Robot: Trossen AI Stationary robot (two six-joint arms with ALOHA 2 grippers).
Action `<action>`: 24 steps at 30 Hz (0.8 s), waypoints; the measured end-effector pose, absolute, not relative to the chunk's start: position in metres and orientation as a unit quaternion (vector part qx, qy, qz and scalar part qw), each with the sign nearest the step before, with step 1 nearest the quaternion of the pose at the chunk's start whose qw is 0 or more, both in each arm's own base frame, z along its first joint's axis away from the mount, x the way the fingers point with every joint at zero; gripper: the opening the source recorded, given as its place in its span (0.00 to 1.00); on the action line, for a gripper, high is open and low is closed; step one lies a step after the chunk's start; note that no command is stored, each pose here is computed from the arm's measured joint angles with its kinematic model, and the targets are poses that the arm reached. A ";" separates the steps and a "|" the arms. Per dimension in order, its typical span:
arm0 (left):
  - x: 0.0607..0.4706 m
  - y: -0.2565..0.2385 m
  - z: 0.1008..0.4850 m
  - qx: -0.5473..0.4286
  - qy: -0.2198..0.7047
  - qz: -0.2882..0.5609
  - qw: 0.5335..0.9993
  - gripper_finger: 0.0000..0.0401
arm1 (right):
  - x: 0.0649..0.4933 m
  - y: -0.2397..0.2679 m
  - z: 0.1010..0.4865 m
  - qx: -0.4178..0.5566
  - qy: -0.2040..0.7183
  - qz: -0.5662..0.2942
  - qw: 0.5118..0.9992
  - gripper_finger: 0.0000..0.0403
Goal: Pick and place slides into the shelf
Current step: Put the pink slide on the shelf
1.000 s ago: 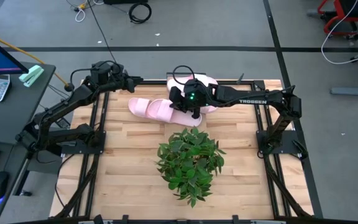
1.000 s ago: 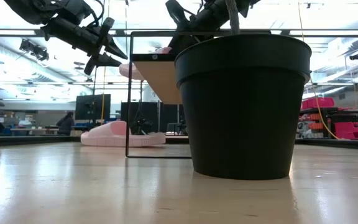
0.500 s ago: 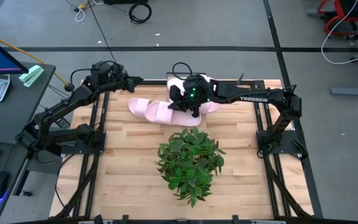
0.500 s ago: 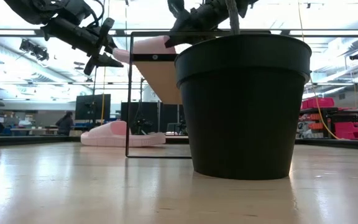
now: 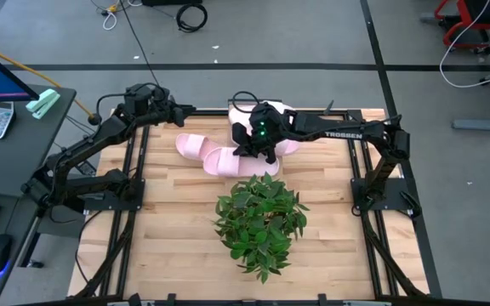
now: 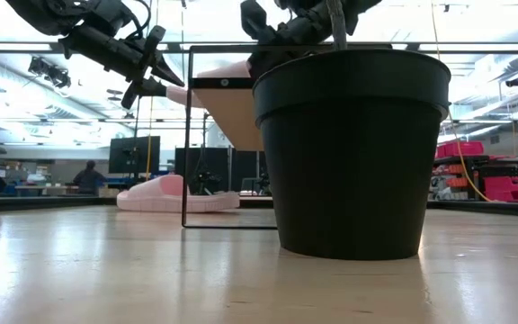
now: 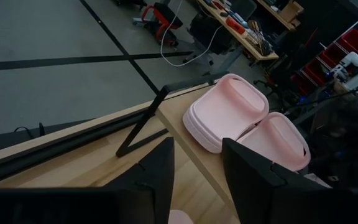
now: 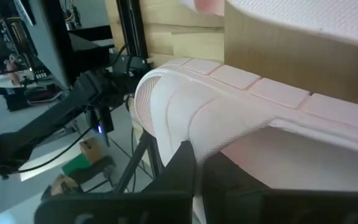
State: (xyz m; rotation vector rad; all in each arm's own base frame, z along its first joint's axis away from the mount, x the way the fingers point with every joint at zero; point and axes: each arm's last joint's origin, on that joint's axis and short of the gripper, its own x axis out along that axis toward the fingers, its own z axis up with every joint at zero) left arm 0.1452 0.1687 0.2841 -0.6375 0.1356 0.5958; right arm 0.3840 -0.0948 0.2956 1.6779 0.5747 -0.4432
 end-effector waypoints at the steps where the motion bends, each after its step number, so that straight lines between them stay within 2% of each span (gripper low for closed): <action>1: 0.145 0.169 0.284 -0.309 0.066 0.288 0.904 0.35 | 0.384 -0.095 0.295 0.726 0.250 -0.193 0.611 0.02; 6: 0.145 0.169 0.283 -0.310 0.068 0.289 0.903 0.36 | 0.382 -0.095 0.292 0.721 0.256 -0.209 0.609 0.03; 17: 0.145 0.168 0.283 -0.310 0.069 0.289 0.903 0.34 | 0.381 -0.095 0.291 0.710 0.261 -0.218 0.617 0.23; 24: 0.145 0.168 0.283 -0.311 0.070 0.289 0.903 0.35 | 0.382 -0.095 0.292 0.705 0.260 -0.216 0.624 0.26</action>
